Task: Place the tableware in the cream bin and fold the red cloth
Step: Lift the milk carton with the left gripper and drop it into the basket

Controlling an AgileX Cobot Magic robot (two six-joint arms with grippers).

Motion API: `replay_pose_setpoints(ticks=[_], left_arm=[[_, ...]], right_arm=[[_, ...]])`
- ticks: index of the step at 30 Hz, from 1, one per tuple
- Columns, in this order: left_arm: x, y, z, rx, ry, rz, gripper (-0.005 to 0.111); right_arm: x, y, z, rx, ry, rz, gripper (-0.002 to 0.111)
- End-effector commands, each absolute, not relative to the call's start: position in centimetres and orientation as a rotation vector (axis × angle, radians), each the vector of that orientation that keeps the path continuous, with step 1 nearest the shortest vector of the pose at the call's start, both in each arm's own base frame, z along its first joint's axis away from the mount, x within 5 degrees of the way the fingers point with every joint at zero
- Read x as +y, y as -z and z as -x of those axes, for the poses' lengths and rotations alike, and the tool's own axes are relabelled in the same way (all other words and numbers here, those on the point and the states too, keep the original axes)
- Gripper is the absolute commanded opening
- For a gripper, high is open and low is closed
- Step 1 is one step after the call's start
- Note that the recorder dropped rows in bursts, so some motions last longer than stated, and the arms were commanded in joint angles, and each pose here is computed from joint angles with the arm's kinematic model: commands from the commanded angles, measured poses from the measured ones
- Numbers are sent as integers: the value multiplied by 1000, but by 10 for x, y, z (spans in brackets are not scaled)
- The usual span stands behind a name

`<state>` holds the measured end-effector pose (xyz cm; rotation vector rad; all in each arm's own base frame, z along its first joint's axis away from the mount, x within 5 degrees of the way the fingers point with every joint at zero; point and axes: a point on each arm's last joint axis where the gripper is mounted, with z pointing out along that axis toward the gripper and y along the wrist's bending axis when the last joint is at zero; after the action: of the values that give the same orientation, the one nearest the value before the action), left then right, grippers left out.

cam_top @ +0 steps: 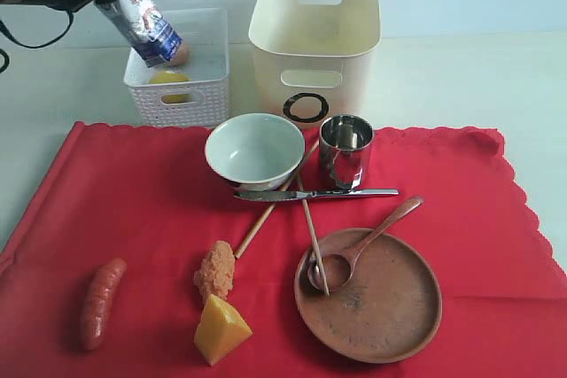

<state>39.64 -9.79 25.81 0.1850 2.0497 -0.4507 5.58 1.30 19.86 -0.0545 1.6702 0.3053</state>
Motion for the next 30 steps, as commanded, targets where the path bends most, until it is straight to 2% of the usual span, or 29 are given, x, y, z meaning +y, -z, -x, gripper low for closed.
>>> replay_pose_setpoints(ticks=[1,8,19,21,26,30], left_arm=[[-99,-245,-420,2057,475,-83,0],[-103,-212,-439,2116,478,-73,0],[-105,-192,-445,2152,473,-83,2],[-105,-192,-445,2151,465,-99,10],[-105,-192,-445,2150,459,-109,47],[-105,-192,-445,2150,459,-109,69]], right_arm=[[13,-198,-55,1665,-306,57,0],[13,-198,-55,1665,-306,57,0],[13,-198,-55,1665,-306,57,0],[13,-198,-55,1665,-306,57,0],[13,-198,-55,1665,-306,57,0],[13,-198,-55,1665,-306,57,0]])
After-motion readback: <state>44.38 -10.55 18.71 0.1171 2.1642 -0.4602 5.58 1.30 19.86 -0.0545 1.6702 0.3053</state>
